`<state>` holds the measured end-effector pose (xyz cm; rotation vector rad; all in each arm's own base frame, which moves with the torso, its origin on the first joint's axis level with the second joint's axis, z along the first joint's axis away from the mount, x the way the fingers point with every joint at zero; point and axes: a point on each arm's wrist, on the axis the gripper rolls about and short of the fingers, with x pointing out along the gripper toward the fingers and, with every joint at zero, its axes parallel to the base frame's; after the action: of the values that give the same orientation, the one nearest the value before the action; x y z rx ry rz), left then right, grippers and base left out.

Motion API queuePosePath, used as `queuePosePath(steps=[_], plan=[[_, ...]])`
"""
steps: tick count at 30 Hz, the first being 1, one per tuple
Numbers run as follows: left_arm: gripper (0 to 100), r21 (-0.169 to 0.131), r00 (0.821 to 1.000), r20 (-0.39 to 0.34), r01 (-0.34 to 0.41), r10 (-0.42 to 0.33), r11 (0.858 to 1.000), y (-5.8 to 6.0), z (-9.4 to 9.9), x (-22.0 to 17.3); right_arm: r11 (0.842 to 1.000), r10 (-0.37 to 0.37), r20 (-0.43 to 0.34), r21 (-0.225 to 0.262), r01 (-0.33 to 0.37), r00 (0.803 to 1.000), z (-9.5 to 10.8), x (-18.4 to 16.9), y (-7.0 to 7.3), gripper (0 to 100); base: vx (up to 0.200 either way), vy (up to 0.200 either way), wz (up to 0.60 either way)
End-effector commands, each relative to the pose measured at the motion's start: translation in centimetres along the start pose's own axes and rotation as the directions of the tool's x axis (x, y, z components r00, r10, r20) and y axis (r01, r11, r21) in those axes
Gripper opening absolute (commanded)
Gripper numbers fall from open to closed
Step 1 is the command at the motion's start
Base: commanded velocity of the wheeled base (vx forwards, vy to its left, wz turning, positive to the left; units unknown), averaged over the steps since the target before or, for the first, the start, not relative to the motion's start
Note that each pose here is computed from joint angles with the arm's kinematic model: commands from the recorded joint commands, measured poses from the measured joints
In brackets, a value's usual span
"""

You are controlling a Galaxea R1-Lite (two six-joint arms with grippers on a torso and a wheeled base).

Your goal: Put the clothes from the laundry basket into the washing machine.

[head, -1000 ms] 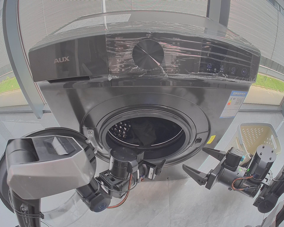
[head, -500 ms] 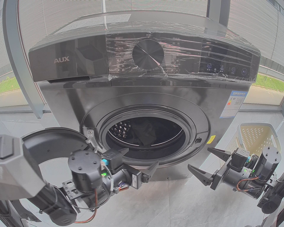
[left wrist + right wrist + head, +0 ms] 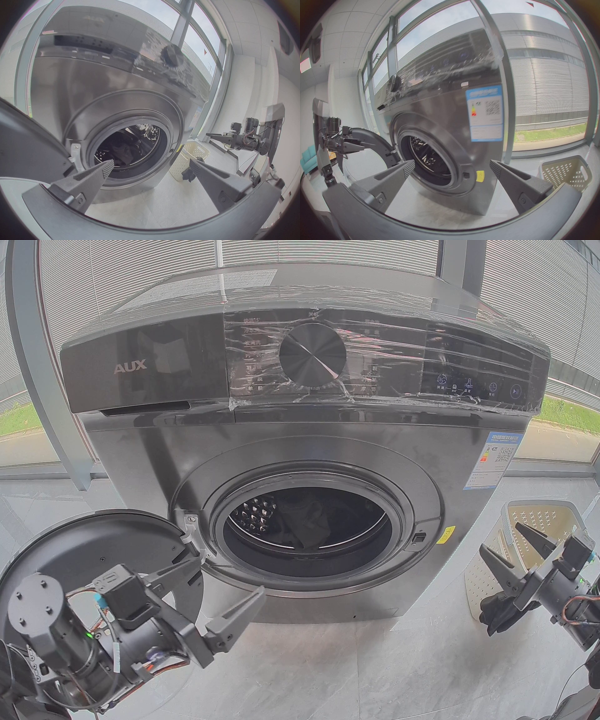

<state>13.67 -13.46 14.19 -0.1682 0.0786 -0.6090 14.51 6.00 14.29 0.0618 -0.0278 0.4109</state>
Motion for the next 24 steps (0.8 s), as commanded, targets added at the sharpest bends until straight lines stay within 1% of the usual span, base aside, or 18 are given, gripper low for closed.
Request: queuePosePath(steps=[1,2,4,6,7,9,12,13,15,16,17,20,22,24], plan=[[100,-0.028,0.995,0.099,-0.024,0.027,0.999,0.9,1.5,-3.3,0.999,-0.047,0.075,-0.003,0.047,0.996,1.4,-3.0,-0.5,100,0.000,0.000,0.00],[100,-0.023,0.993,0.102,-0.055,0.057,0.998,1.4,1.4,-4.0,0.998,-0.058,0.068,-0.003,0.058,0.996,1.5,-3.6,-0.5,100,0.000,0.000,0.00],[100,-0.018,0.990,0.104,-0.094,0.096,0.995,1.9,1.3,-4.7,0.997,-0.082,0.049,-0.005,0.082,0.995,1.3,-4.2,-0.7,100,0.000,0.000,0.00],[100,-0.002,0.987,0.107,-0.123,0.123,0.992,2.4,1.3,-5.1,0.992,-0.126,0.026,-0.006,0.126,0.992,1.2,-4.7,-1.2,100,0.000,0.000,0.00],[100,0.010,0.985,0.102,-0.138,0.136,0.990,2.6,1.2,-5.4,0.988,-0.154,0.008,-0.007,0.154,0.988,1.0,-5.1,-1.5,100,0.000,0.000,0.00],[100,0.027,0.984,0.088,-0.155,0.152,0.988,3.0,1.0,-6.0,0.982,-0.188,-0.019,-0.006,0.188,0.982,0.8,-5.7,-1.7,100,0.000,0.000,0.00],[100,0.039,0.980,0.090,-0.182,0.178,0.982,3.3,1.1,-6.4,0.981,-0.196,-0.034,-0.006,0.196,0.980,0.6,-6.6,-1.6,100,0.000,0.000,0.00],[100,0.050,0.978,0.091,-0.195,0.190,0.979,3.4,1.1,-6.6,0.981,-0.196,-0.034,-0.006,0.196,0.980,0.6,-6.8,-1.6,100,0.000,0.000,0.00],[100,0.087,0.975,0.087,-0.212,0.205,0.973,3.6,1.1,-7.0,0.979,-0.203,-0.029,-0.008,0.203,0.979,0.6,-7.3,-1.5,100,0.000,0.000,0.00],[100,0.087,0.975,0.087,-0.212,0.205,0.973,3.6,1.1,-7.0,0.979,-0.203,-0.029,-0.008,0.203,0.979,0.6,-7.3,-1.5,100,0.000,0.000,0.00],[100,0.115,0.975,0.082,-0.217,0.209,0.969,3.7,1.1,-7.6,0.975,-0.224,-0.020,-0.010,0.224,0.974,0.6,-7.8,-1.6,100,0.000,0.000,0.00],[100,0.125,0.975,0.069,-0.220,0.213,0.967,3.7,1.0,-8.1,0.970,-0.244,-0.010,-0.012,0.244,0.970,0.7,-8.4,-1.6,100,0.000,0.000,0.00],[100,0.136,0.975,0.056,-0.222,0.216,0.966,3.7,0.8,-8.6,0.967,-0.256,-0.009,-0.014,0.256,0.967,0.6,-8.8,-1.6,100,-0.200,0.000,0.00],[100,0.136,0.975,0.054,-0.222,0.217,0.965,3.7,0.8,-9.0,0.965,-0.263,-0.005,-0.014,0.263,0.965,0.5,-9.2,-1.5,100,-0.200,0.000,0.00]])
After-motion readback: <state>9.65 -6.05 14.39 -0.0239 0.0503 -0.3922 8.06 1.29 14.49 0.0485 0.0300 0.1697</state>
